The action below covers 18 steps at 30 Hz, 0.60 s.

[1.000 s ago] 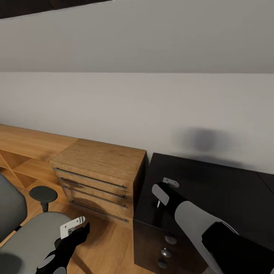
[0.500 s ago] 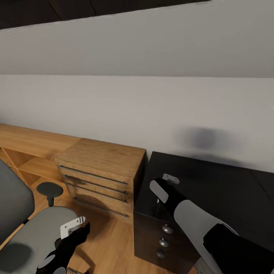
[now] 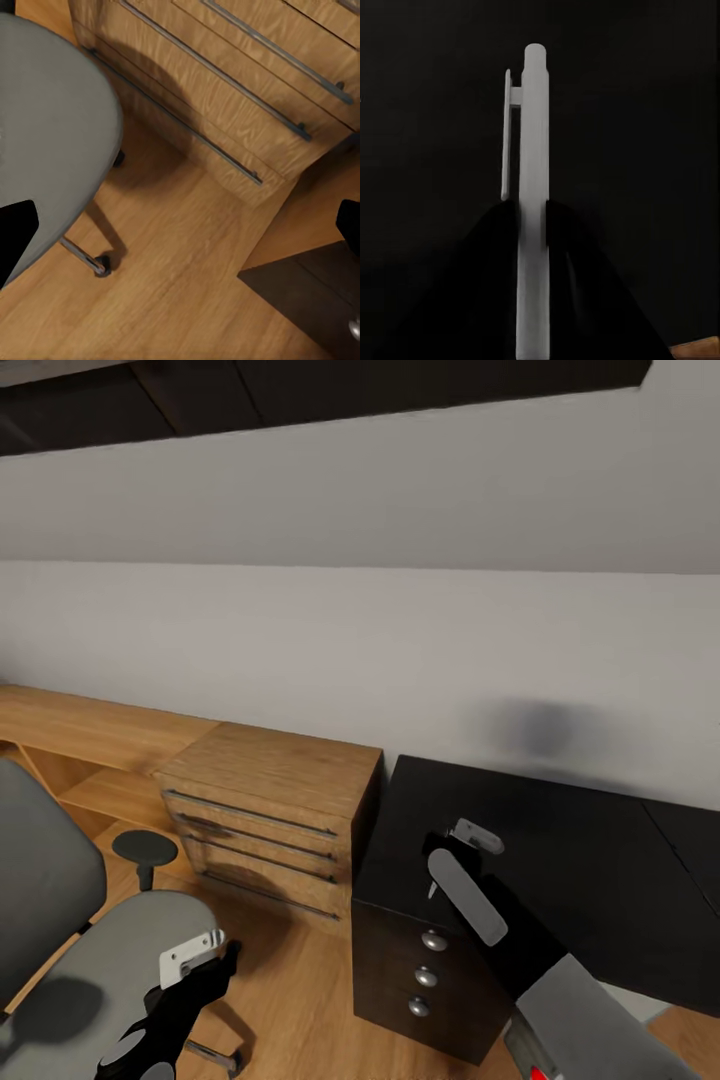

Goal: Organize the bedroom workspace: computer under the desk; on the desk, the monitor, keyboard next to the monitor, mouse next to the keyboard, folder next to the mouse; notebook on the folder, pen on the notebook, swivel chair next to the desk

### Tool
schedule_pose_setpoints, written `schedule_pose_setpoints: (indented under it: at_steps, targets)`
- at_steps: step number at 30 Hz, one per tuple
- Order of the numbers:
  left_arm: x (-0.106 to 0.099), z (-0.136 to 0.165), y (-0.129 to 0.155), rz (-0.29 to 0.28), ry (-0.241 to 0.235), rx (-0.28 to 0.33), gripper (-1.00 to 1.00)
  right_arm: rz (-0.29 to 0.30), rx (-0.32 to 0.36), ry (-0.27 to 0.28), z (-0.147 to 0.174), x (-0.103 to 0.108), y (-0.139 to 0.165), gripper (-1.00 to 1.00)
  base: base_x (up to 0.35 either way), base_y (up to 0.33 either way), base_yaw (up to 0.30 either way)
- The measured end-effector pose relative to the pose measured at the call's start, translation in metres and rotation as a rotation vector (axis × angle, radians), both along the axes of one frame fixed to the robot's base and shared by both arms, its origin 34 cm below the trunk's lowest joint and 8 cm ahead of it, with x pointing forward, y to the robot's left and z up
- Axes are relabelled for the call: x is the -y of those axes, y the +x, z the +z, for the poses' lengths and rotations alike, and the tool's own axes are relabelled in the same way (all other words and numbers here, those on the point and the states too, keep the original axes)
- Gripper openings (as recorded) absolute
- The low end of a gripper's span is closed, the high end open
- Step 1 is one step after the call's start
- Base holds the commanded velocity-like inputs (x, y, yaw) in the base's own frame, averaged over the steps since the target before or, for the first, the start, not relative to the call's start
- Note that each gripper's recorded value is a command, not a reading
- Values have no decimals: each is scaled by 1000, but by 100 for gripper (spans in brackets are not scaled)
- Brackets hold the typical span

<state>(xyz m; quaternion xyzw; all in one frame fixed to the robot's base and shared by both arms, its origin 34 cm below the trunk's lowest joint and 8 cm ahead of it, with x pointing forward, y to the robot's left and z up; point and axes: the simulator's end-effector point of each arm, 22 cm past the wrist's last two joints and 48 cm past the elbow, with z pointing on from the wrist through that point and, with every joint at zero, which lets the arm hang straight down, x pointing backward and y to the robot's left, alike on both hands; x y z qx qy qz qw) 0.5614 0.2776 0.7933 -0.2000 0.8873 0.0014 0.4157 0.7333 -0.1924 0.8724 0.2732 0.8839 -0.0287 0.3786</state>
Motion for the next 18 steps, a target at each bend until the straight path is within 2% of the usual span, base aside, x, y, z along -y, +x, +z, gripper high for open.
schedule_pose_setpoints:
  at_steps: [6, 7, 9, 10, 13, 14, 15, 16, 18]
  targets:
    - [1, 8, -1, -2, -2, -4, 100, -23, -2, 10, 11, 2, -4, -100, 0, 0, -66]
    - [-2, -18, -17, -24, 23, -100, 100, -25, -2, 8, 12, 4, -4, -100, 0, 0, -71]
    - [-8, -31, -26, -20, 41, -144, 100, -25, -1, 7, 15, 5, -4, -100, 0, 0, -28]
    - [-22, -73, -55, -14, 83, -257, 100, -24, -1, 6, 17, 5, -4, -100, 0, 0, -6]
    - [-31, -111, -94, -26, 133, -381, 100, -24, 0, 5, 21, 5, -5, -100, 0, 0, -2]
    - [-27, -152, -140, -39, 158, -507, 100, -32, -6, -1, 22, 10, -6, -100, 0, 0, -30]
    - [-28, -166, -158, -36, 168, -548, 100, -34, -9, 0, 23, 10, -6, -100, 0, 0, -115]
    - [-25, -179, -174, -28, 158, -573, 100, -36, -13, 5, 23, 10, -7, -100, 0, 0, -169]
    - [-15, -194, -191, -35, 120, -581, 100, -37, -18, 11, 24, 11, -8, -100, 0, 0, -216]
